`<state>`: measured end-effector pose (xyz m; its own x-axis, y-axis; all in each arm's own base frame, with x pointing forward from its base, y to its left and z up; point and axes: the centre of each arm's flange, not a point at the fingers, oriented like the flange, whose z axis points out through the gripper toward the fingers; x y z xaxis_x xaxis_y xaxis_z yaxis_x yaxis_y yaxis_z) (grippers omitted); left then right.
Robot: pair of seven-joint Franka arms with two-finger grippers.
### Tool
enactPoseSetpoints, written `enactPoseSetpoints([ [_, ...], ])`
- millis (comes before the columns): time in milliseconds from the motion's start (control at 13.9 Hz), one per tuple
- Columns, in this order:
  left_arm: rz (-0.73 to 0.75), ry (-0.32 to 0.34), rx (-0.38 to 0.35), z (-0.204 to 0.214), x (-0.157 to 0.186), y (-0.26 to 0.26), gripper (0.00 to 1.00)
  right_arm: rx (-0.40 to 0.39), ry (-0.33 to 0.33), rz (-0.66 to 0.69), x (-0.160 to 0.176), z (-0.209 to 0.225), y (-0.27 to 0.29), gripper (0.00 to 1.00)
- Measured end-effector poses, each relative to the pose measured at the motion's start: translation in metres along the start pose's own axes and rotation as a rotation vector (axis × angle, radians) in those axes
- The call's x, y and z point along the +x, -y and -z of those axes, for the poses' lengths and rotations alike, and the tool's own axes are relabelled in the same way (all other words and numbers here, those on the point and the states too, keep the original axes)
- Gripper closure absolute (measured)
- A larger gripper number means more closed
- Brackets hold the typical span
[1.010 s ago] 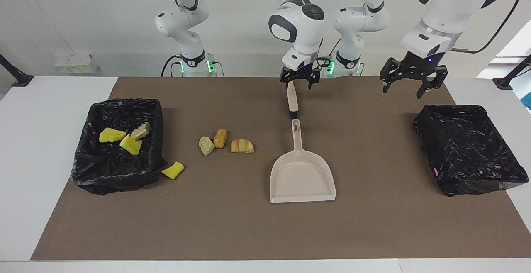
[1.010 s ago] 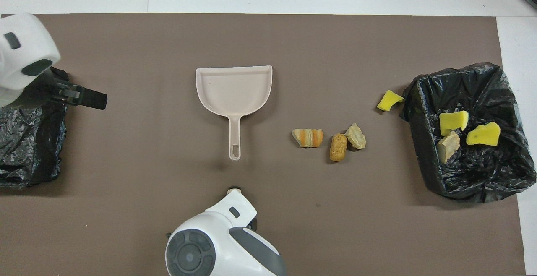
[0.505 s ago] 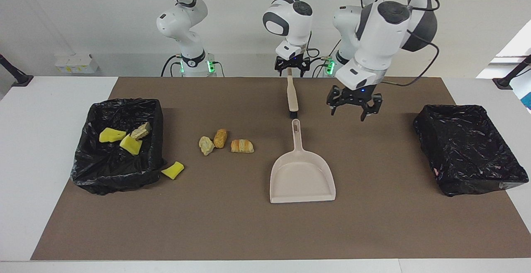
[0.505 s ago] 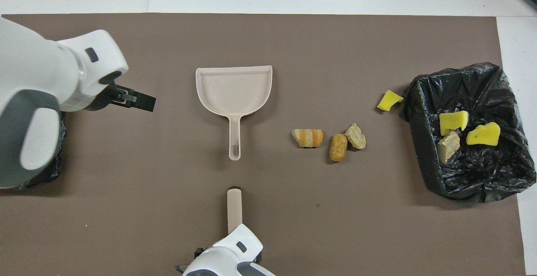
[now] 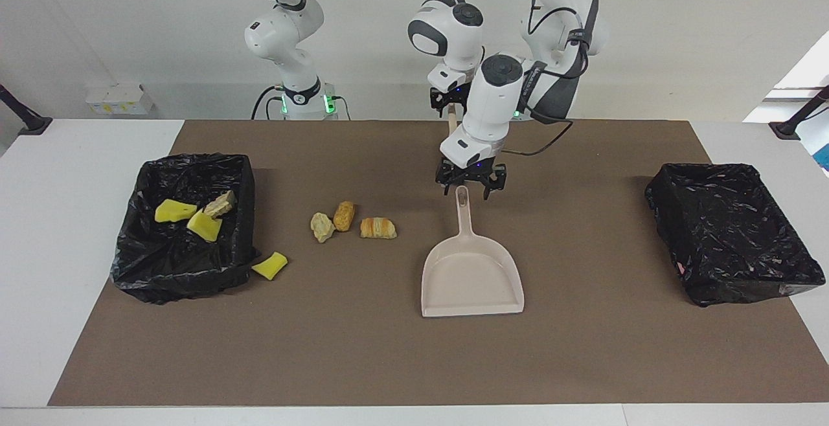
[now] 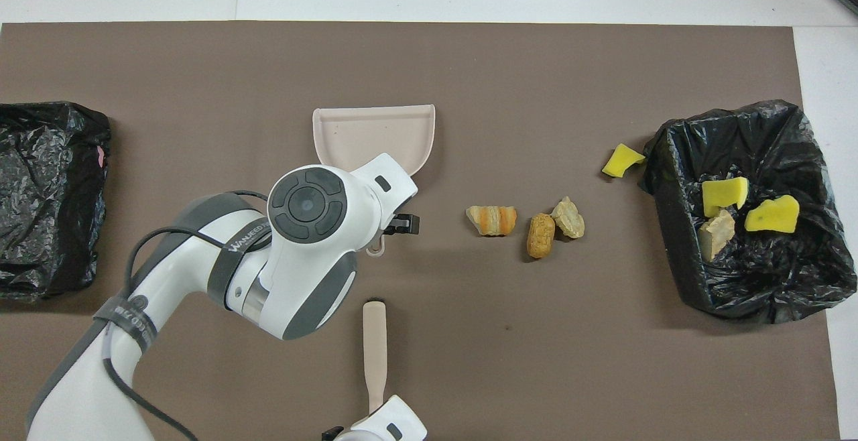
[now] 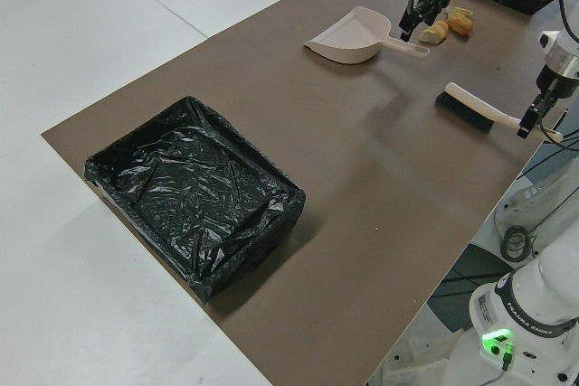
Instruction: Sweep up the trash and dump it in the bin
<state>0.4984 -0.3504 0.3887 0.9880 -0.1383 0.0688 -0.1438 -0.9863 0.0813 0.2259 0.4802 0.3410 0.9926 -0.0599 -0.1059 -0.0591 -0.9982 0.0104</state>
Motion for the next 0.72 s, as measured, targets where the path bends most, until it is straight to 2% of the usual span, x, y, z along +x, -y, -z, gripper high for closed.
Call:
enactPoseSetpoints([
  [144, 0.015, -0.004, -0.002, -0.016, 0.006, 0.008, 0.00, 0.000, 0.000, 0.000, 0.000, 0.000, 0.000, 0.70],
  [216, 0.020, -0.007, -0.003, -0.021, 0.008, 0.010, 0.00, 0.001, 0.000, -0.001, 0.000, 0.000, 0.000, 0.74],
  [433, 0.031, -0.019, -0.007, -0.025, 0.013, 0.016, 0.00, -0.028, 0.015, -0.008, 0.004, 0.004, -0.002, 0.74],
  [505, 0.037, -0.022, -0.007, -0.025, 0.015, 0.021, 0.04, -0.045, 0.024, -0.016, 0.007, 0.007, -0.004, 0.74],
  [721, 0.042, -0.011, -0.003, -0.034, 0.017, 0.027, 0.06, -0.075, 0.042, -0.079, 0.034, 0.019, -0.024, 0.74],
])
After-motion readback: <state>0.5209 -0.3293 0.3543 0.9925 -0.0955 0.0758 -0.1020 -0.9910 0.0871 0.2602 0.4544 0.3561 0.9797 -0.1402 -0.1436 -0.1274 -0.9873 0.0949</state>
